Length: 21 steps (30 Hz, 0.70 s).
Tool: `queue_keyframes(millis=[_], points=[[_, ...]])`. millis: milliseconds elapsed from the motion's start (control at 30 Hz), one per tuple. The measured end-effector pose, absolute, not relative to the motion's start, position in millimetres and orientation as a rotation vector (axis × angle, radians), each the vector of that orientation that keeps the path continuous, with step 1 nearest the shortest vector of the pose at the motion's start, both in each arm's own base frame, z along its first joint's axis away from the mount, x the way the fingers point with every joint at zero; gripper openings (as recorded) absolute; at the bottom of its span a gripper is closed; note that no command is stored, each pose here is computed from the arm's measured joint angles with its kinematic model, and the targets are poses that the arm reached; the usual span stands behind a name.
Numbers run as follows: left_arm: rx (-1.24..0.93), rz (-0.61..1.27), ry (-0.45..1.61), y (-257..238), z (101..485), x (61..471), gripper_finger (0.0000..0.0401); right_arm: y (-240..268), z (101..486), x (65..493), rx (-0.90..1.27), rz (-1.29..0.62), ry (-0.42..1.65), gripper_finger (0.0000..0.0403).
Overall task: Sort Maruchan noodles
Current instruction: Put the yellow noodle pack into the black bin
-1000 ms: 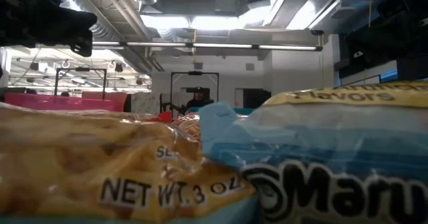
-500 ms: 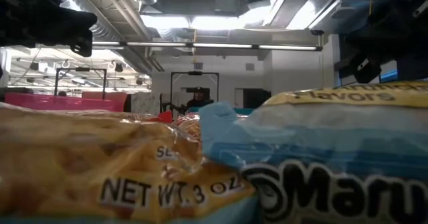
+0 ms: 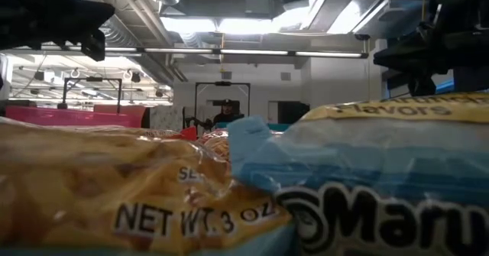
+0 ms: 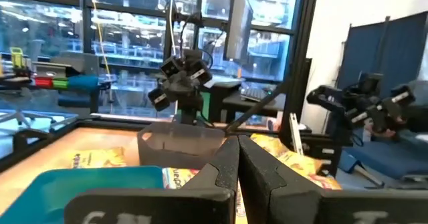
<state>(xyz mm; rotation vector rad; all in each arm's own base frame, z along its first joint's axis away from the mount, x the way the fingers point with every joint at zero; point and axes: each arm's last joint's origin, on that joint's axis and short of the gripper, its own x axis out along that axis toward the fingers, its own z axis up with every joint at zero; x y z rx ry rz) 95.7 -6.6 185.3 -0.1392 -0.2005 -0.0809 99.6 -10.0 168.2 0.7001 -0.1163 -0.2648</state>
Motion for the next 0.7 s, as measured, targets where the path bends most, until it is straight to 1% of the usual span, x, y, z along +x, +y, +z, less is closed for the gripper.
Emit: queue_keyframes(millis=[100,167,267,333,433,500,600,700], points=[[-0.144,-0.036,-0.2,-5,185,96,0.0002,-11,169,99,0.7,-0.293,-0.132,0.0039],[-0.183,0.038,-0.207,-3,185,96,0.0002,-12,170,99,0.697,-0.313,-0.156,0.0039],[-0.247,0.157,-0.289,1,192,94,0.0002,-12,178,98,0.686,-0.297,-0.233,0.0039],[-0.253,0.2,-0.361,2,198,91,0.0002,-12,181,98,0.684,-0.276,-0.265,0.0039],[-0.225,0.217,-0.436,3,205,88,0.0002,-12,184,98,0.669,-0.27,-0.285,0.0039],[-0.226,0.219,-0.455,3,207,88,0.0002,-13,184,97,0.686,-0.306,-0.307,0.0039],[-0.244,0.223,-0.442,3,205,88,0.0002,-15,187,95,0.729,-0.378,-0.357,0.0041],[-0.291,0.232,-0.414,4,202,90,0.0002,-15,203,92,0.648,-0.366,-0.433,0.0051]])
